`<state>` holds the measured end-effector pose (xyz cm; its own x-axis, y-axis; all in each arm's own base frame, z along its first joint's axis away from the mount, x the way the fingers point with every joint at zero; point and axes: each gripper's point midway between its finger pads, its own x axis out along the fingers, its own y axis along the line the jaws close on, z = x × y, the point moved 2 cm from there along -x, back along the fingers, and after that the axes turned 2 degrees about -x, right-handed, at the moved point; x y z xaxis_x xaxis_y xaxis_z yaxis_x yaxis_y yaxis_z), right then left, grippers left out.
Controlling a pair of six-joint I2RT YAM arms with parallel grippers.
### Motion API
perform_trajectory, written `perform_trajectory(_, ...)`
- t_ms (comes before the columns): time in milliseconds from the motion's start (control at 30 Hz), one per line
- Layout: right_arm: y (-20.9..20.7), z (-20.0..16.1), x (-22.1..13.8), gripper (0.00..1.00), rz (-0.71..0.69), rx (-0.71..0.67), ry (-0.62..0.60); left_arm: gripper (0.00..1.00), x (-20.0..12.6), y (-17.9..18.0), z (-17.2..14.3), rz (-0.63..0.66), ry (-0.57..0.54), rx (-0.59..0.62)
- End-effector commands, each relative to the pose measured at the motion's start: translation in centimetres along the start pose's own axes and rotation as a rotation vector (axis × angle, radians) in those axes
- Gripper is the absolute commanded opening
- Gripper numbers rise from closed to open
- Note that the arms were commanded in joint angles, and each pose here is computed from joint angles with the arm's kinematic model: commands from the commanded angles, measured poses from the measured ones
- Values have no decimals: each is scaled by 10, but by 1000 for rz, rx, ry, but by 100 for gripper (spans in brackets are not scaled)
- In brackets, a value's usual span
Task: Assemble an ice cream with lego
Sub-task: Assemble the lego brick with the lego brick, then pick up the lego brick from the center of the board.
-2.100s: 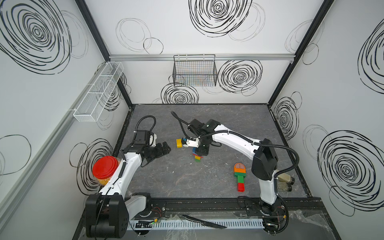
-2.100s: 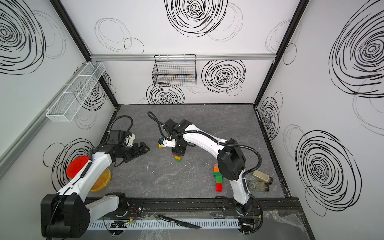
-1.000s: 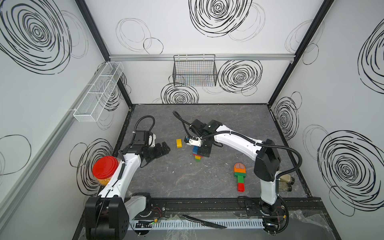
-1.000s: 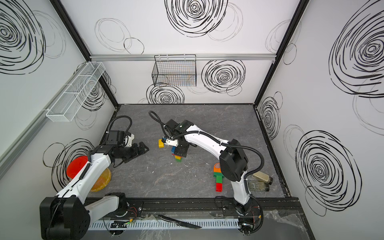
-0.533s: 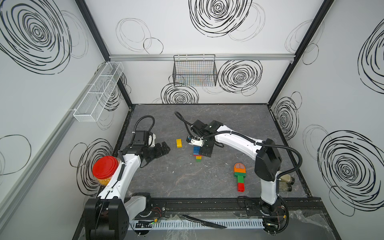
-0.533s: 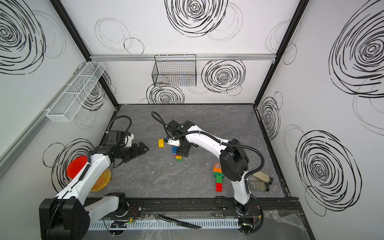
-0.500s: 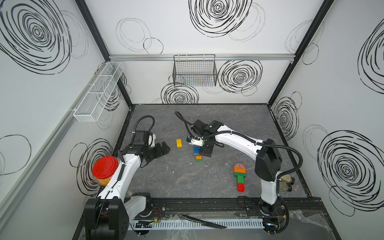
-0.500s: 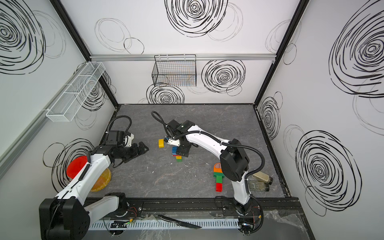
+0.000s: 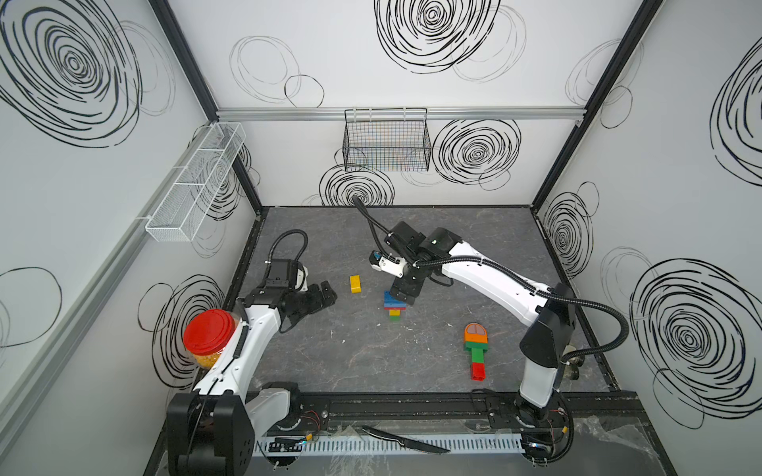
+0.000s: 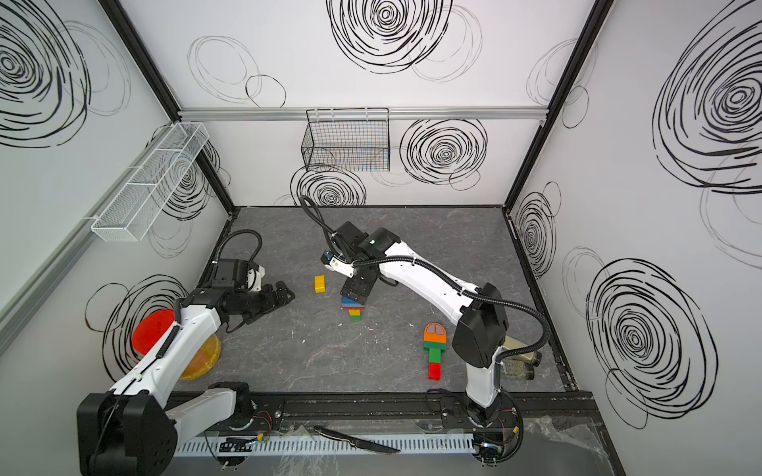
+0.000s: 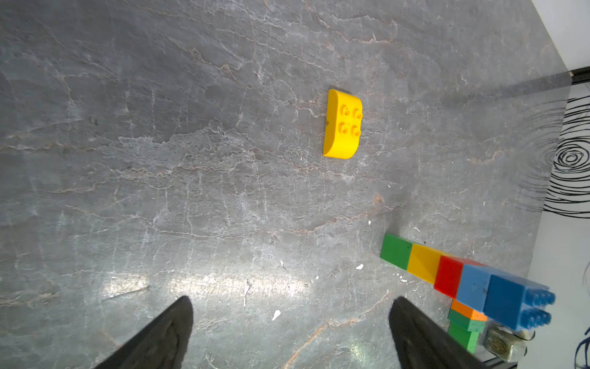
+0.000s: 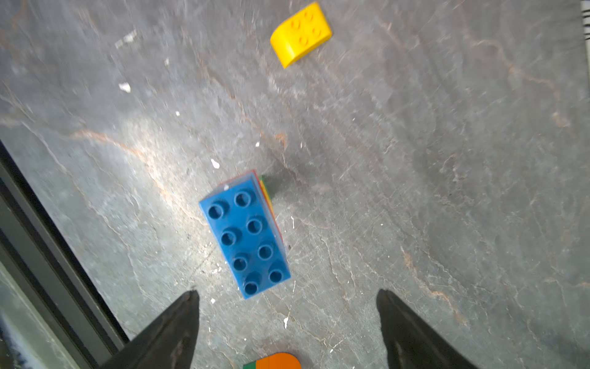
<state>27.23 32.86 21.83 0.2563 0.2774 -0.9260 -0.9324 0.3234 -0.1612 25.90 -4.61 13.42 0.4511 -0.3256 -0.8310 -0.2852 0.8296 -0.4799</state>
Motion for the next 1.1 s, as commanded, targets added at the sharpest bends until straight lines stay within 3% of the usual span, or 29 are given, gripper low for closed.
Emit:
perform_trajectory(0,-7,21,-15,91,-17,110,-40,99,-10,-3,9,-28,-54,-17)
perform_trajectory(167,-17,61,-26,93,-10,204,-125,99,-16,0,11,-33,-71,-27)
perform_trajectory(400,-28,94,-13,98,-48,378,-197,99,-23,4,11,-41,-93,-46)
perform_trajectory(733,-29,111,47,98,-60,484,-186,99,-27,7,8,-45,-101,-53)
perform_trajectory(1067,-30,116,113,98,-102,500,-150,99,-28,9,5,-48,-99,-54)
